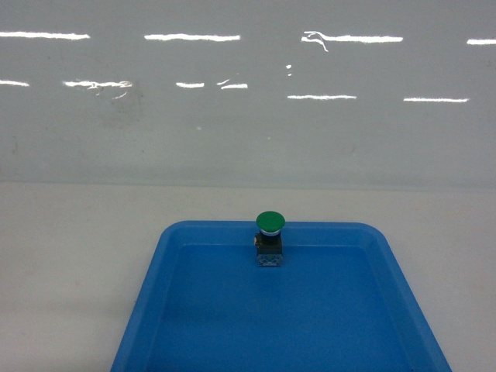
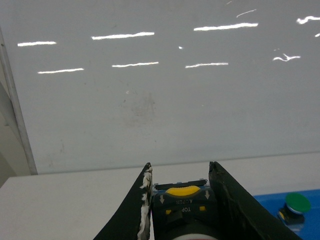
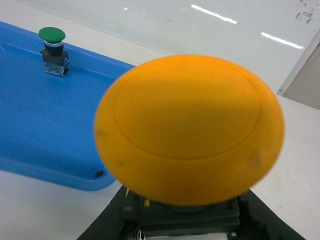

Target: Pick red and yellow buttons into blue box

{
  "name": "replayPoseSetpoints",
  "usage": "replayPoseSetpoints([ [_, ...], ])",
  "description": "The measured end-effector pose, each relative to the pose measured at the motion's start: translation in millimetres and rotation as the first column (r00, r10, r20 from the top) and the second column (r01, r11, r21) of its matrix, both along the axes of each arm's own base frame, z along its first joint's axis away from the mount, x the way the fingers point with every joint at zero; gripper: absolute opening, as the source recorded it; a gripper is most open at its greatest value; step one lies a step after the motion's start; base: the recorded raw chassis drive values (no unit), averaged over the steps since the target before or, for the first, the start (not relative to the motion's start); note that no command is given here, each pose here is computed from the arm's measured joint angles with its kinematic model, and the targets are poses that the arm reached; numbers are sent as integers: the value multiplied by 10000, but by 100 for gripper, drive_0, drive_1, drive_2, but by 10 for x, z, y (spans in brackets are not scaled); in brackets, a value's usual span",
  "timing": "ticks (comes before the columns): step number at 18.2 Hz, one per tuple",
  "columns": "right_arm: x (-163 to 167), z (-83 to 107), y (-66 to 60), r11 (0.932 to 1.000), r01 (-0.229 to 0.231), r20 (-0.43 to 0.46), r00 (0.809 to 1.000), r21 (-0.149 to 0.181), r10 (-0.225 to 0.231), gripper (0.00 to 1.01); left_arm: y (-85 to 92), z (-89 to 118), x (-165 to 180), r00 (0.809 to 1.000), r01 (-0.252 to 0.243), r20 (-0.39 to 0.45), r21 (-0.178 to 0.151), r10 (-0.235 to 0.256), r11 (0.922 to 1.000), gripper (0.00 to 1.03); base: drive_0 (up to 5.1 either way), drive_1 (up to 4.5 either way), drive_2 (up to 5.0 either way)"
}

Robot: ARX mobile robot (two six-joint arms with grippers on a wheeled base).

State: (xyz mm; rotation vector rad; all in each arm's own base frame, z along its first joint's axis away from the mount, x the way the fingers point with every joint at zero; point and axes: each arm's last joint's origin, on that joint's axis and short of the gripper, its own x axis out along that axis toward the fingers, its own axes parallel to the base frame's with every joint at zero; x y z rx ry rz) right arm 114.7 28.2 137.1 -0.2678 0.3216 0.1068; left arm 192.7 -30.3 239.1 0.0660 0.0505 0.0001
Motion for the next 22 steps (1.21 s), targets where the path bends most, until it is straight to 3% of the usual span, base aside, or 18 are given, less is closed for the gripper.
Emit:
replayPoseSetpoints([
  [3,0,0,0,10000,0,0,10000,0,0,34,-30,24,-462,10000,15,-63,-301,-17,9995,28,0,0,0],
  [7,0,0,1,10000,-7,0,10000,1,7,34,-10,31,-554,9981,-301,524,-592,332,9978,28,0,0,0],
  [10,0,0,0,10000,0,0,10000,0,0,34,-9,6,-539,9987,-393,318,-523,410,9979,28,0,0,0],
  [22,0,1,0,10000,0,15,10000,4,0,34,-7,0,-540,9986,-428,304,-517,444,9977,28,74,-409,355],
])
